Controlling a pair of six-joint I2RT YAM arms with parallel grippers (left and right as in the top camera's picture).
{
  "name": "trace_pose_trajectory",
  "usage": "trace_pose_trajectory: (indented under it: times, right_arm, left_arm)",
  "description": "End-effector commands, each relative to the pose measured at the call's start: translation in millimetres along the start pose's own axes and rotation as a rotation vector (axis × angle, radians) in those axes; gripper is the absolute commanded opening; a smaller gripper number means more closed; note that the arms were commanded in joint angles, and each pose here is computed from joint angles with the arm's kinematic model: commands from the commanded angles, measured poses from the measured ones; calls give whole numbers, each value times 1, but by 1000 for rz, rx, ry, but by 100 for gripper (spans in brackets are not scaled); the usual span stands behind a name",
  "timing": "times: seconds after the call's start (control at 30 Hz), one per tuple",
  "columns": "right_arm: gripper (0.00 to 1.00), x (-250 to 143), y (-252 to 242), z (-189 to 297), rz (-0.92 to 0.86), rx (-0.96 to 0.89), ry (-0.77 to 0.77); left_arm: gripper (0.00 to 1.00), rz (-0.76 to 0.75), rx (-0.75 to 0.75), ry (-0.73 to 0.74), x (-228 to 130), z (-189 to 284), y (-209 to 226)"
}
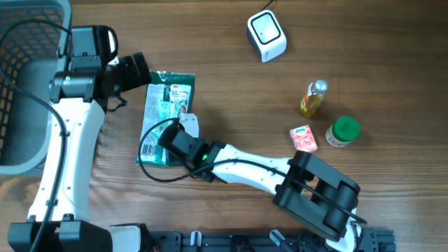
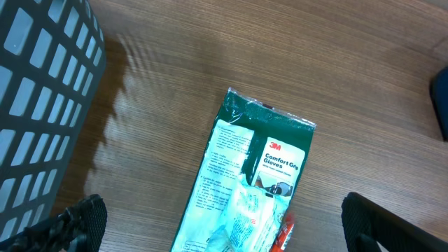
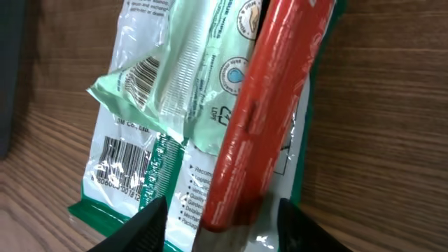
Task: Scan the item barcode
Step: 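Lower the right gripper and close it on the red tube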
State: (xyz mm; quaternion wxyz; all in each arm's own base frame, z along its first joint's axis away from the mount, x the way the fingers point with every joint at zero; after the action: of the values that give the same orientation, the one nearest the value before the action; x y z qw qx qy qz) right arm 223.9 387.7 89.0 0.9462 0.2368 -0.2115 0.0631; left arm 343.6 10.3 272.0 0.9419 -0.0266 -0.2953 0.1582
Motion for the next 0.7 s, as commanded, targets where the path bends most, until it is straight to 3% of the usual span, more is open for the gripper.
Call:
trace_pose_trajectory:
  times: [0.0,0.2,0.4,0.67]
  right_arm:
    - [49,-5,-5,-9,-1,-23,-6]
    - [47,-5,-5,-10,-1,-22,-8]
    - [38,-5,-6,-10,-1,-23,-6]
    - [38,-10,-10,-17,-21,-40,7]
  left_arm:
    - [100,13,-9,-22,5,6,0]
    - [100,13,-9,-22,5,6,0]
    - [100,13,-9,-22,5,6,0]
    - [100,13,-9,-22,5,6,0]
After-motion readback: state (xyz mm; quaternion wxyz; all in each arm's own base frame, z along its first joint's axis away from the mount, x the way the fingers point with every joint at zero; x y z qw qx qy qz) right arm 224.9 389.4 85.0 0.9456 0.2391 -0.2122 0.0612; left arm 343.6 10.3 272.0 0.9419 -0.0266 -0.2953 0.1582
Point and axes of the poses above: each gripper's point midway between its finger pads, its own z axis back along the fingers, its own y axis along the line the jaws close on, x = y × z, the point moved 8 cm from there along z, back along the fingers, and after that the axes turned 1 degree about z, right-handed, at the moved point
